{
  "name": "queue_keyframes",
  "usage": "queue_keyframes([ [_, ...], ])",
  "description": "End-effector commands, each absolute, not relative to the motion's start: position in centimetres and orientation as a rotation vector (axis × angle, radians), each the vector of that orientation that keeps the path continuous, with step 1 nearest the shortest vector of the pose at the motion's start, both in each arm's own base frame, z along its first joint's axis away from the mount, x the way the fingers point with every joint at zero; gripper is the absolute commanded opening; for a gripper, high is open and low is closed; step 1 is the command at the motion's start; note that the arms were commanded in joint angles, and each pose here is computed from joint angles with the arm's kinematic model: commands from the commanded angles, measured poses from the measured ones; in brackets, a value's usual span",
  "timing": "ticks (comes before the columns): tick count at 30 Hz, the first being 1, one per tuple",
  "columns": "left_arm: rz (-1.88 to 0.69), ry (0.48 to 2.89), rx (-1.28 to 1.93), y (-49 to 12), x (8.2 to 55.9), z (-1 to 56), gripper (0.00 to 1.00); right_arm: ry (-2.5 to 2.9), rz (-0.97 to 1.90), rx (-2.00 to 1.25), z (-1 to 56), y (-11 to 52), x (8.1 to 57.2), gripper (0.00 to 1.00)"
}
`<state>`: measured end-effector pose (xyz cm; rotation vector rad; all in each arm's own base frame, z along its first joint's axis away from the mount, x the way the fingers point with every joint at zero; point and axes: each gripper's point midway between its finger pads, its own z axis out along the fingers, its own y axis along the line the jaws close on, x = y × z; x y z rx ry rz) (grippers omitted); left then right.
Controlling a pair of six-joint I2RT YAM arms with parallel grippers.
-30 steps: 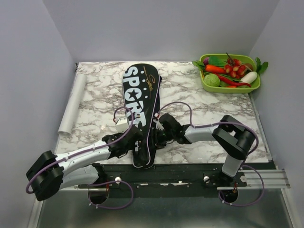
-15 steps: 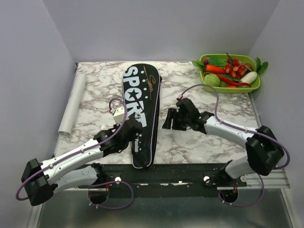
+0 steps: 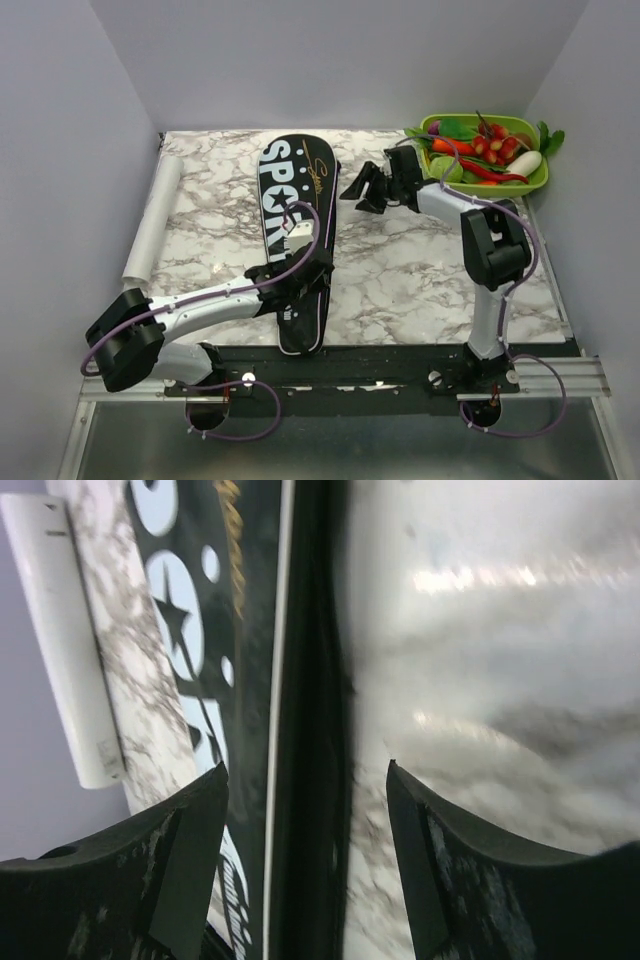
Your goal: Pack up the badminton gear
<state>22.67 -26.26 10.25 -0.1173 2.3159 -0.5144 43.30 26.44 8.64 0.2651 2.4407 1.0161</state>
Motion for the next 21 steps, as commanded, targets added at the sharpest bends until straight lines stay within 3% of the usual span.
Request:
queue_keyframes([
  [1, -0.654, 2.311, -0.065, -29.2, 22.3, 9.6, 0.00, 2.376, 1.194, 0.227, 10.6, 29.9, 47.4, 0.73],
  [8, -0.668, 2.337, -0.068, -29.2, 21.6, 7.7, 0.00, 2.443, 1.198, 0.281, 7.4, 31.5, 50.9, 0.73],
  [21, -0.733, 2.413, -0.005, -31.9, 21.1, 4.7, 0.00, 2.548, 1.118, 0.338, 3.1, 31.1, 51.1, 0.72],
])
